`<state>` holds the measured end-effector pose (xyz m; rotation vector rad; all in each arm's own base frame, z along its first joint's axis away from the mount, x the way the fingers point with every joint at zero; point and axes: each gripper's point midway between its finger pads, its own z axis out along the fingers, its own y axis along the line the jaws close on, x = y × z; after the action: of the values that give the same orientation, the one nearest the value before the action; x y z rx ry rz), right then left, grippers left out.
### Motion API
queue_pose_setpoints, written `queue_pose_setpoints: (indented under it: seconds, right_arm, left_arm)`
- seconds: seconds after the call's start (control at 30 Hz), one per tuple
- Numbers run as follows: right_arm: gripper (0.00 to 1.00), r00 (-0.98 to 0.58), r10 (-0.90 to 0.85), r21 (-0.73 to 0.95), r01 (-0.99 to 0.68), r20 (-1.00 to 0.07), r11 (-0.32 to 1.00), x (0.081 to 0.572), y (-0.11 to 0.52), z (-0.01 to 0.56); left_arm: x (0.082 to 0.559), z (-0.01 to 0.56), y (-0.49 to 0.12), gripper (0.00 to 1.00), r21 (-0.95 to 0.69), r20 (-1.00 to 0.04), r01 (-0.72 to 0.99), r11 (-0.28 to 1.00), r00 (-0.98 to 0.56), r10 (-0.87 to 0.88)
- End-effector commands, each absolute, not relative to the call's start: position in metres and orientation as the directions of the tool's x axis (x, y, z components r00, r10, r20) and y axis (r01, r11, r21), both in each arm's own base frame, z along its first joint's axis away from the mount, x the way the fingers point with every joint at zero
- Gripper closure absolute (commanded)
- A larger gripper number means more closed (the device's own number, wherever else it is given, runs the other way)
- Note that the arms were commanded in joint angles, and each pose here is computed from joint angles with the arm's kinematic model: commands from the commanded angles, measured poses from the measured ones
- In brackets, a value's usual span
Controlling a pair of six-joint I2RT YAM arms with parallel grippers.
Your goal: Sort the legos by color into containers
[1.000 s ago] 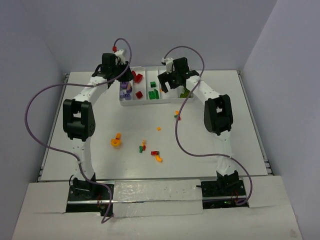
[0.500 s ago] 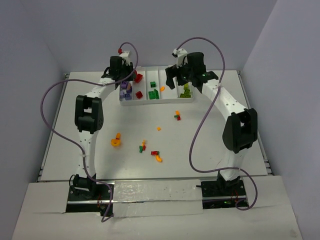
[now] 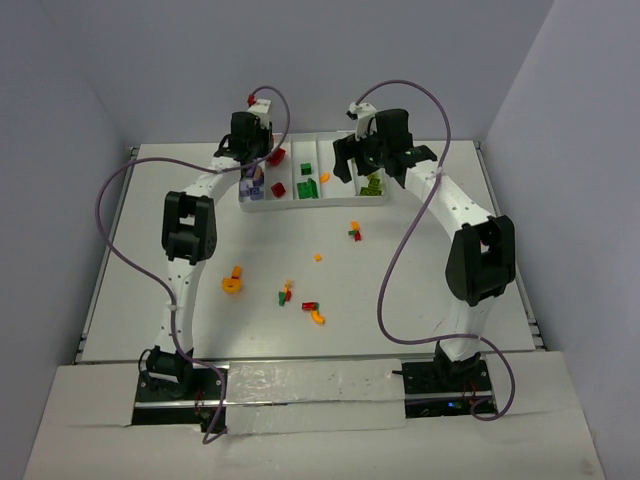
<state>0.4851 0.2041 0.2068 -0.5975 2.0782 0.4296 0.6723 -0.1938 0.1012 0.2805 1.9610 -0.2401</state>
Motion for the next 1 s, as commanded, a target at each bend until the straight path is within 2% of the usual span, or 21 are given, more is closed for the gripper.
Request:
queue_pose_setpoints:
  seconds: [0.0,0.23,0.43,0.53,0.67,0.73,0.83,0.87,0.93,0.97]
  right_arm:
    - [0.00,-0.465,-0.230,0.084,-0.562,-0.855,0.823,0.486,0.201,0.213]
    - [0.00,-0.474,-0.228,0.092,-0.561,-0.851,0.823,0.486,0.199,0.211]
    - [0.00,-0.479,-0.231,0.095,-0.564,-0.847,0.820,0.485,0.200,0.209]
    - [0.00,-0.477,-0.227,0.099,-0.566,-0.849,0.819,0.484,0.200,0.212]
    - [0.00,-0.474,-0.224,0.102,-0.568,-0.851,0.817,0.481,0.200,0.217]
    - [0.00,-0.471,-0.223,0.101,-0.568,-0.854,0.817,0.477,0.199,0.220]
    - [0.00,-0.470,-0.224,0.100,-0.570,-0.854,0.815,0.471,0.197,0.223]
    - [0.00,-0.473,-0.230,0.098,-0.573,-0.850,0.814,0.466,0.196,0.222]
    - [0.00,-0.476,-0.240,0.095,-0.578,-0.846,0.810,0.459,0.194,0.221]
    - [0.00,-0.464,-0.245,0.087,-0.585,-0.851,0.806,0.454,0.193,0.225]
  left_arm:
    - [0.691,0.118,-0.190,0.83,0.037,-0.946,0.283,0.958,-0.298,0.125]
    - [0.697,0.112,-0.186,0.69,0.093,-0.949,0.264,0.960,-0.268,0.166]
    - [0.697,0.120,-0.191,0.40,0.099,-0.953,0.278,0.955,-0.250,0.171]
    - [0.695,0.135,-0.196,0.33,0.086,-0.960,0.291,0.953,-0.231,0.157]
    - [0.694,0.158,-0.201,0.32,0.089,-0.967,0.297,0.951,-0.201,0.154]
    - [0.686,0.195,-0.203,0.33,0.068,-0.978,0.305,0.950,-0.170,0.124]
    - [0.667,0.220,-0.203,0.35,0.039,-0.976,0.333,0.942,-0.188,0.107]
    - [0.649,0.235,-0.203,0.36,0.024,-0.972,0.365,0.931,-0.209,0.107]
    - [0.616,0.222,-0.202,0.35,-0.001,-0.946,0.427,0.904,-0.293,0.137]
    - [0.595,0.250,-0.195,0.35,-0.003,-0.950,0.456,0.890,-0.279,0.139]
